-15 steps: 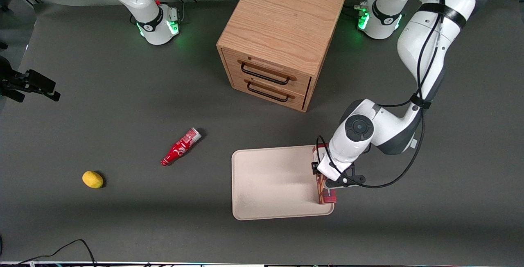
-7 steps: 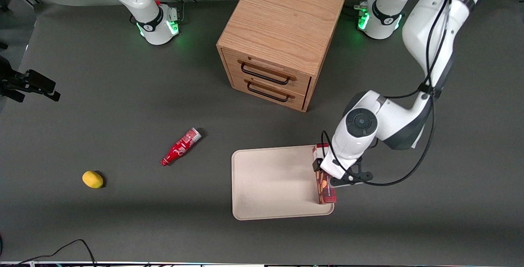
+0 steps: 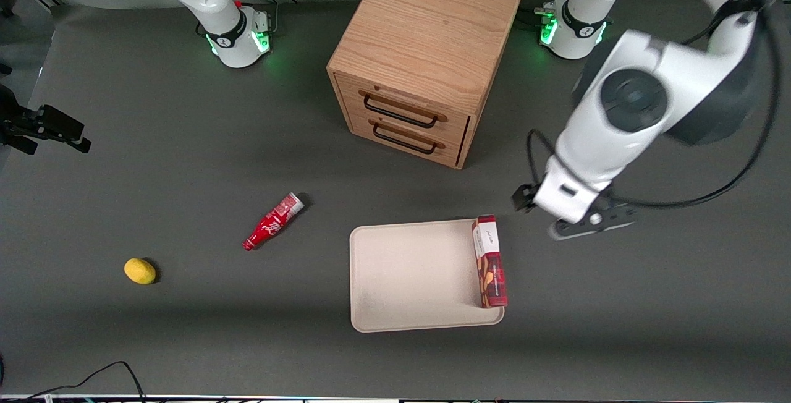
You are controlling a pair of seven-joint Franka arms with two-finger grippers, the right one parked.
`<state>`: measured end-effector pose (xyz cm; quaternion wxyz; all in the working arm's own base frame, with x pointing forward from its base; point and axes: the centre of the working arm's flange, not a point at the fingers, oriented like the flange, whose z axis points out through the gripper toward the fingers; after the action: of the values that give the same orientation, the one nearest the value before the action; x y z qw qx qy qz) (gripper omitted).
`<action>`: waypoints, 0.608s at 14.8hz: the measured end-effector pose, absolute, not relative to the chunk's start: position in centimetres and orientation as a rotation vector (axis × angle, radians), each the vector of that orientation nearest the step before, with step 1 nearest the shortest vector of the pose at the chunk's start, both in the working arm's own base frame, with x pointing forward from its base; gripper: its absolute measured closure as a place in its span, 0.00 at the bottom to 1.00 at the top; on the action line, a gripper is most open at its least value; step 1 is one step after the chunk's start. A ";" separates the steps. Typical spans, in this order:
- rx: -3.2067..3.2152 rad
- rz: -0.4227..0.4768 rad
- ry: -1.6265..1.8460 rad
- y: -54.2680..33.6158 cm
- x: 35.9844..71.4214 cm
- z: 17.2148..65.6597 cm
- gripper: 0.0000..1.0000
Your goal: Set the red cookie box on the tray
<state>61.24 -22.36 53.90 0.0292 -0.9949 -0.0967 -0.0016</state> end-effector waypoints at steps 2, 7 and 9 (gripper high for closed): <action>-3.083 0.035 -0.260 -16.9 60.5 58.0 0.00; -3.107 0.208 -0.036 -2.9 55.9 64.1 0.00; -3.123 0.242 0.009 -0.1 53.8 64.4 0.00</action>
<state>53.77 -0.12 64.44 0.0049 -0.9970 0.0029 0.0772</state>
